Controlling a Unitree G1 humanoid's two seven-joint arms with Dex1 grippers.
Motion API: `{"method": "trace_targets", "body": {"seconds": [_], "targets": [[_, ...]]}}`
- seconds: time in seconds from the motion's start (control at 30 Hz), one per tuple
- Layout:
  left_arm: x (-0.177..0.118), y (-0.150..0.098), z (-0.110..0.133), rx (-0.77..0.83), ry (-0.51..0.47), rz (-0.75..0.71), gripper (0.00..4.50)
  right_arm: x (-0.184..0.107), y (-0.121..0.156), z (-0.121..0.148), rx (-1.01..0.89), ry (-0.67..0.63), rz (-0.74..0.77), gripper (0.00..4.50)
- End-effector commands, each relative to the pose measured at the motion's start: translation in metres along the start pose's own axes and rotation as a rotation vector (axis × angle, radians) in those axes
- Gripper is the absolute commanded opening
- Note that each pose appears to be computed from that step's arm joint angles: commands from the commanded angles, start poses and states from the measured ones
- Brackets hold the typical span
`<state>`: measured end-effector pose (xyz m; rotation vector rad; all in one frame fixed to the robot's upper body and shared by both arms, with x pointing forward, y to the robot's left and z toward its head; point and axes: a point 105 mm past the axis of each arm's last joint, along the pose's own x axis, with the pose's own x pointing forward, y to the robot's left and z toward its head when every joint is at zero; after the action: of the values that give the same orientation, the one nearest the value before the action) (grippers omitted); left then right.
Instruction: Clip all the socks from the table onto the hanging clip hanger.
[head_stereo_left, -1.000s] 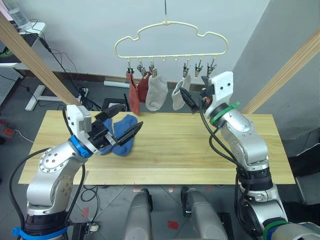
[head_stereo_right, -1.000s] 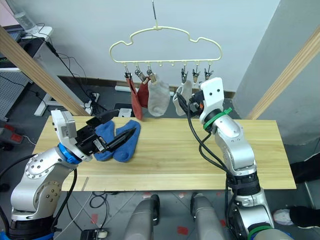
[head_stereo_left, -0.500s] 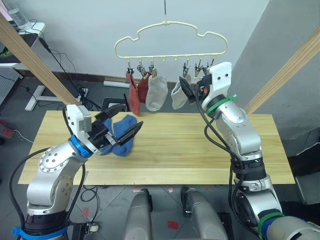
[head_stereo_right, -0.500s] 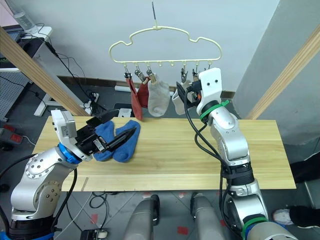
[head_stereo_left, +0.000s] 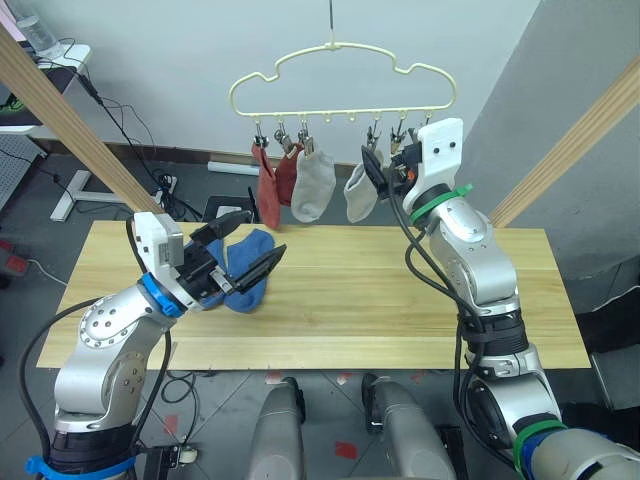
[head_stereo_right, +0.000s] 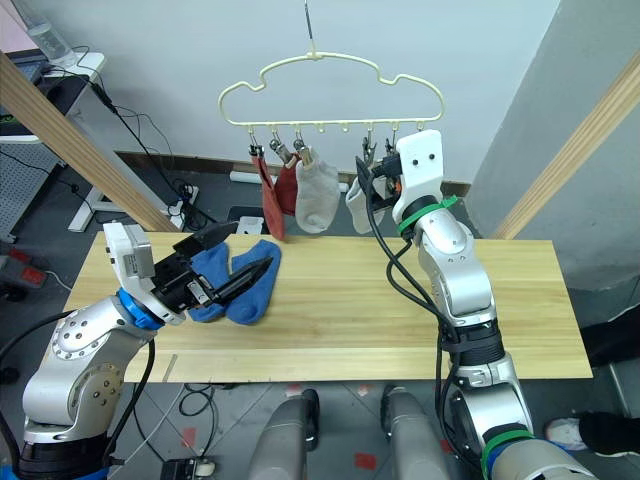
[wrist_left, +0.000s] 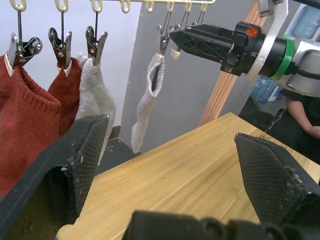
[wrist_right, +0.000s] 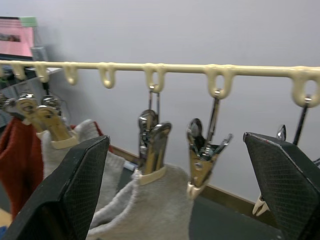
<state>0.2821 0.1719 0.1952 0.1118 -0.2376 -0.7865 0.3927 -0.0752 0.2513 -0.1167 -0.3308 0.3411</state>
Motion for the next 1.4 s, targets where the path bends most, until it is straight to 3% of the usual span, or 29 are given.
{"method": "trace_targets", "body": {"seconds": [0.03, 0.17, 0.23, 0.5, 1.4], "targets": [[0.001, -0.007, 0.009, 0.022, -0.028, -0.022, 4.50, -0.001, -0.007, 0.010, -0.029, -0.031, -0.063, 4.49], [0.001, -0.008, 0.009, 0.020, -0.027, -0.027, 4.50, -0.002, -0.010, 0.011, -0.024, -0.035, -0.103, 4.49], [0.001, -0.008, 0.009, 0.020, -0.026, -0.027, 4.50, -0.002, -0.010, 0.010, -0.017, -0.034, -0.108, 4.13], [0.001, -0.007, 0.007, 0.018, -0.021, -0.025, 4.50, 0.001, -0.007, 0.011, -0.008, -0.033, -0.104, 1.46], [-0.002, -0.010, 0.003, 0.011, -0.012, -0.012, 4.50, 0.013, 0.004, 0.020, 0.022, -0.066, -0.100, 1.46]]}}
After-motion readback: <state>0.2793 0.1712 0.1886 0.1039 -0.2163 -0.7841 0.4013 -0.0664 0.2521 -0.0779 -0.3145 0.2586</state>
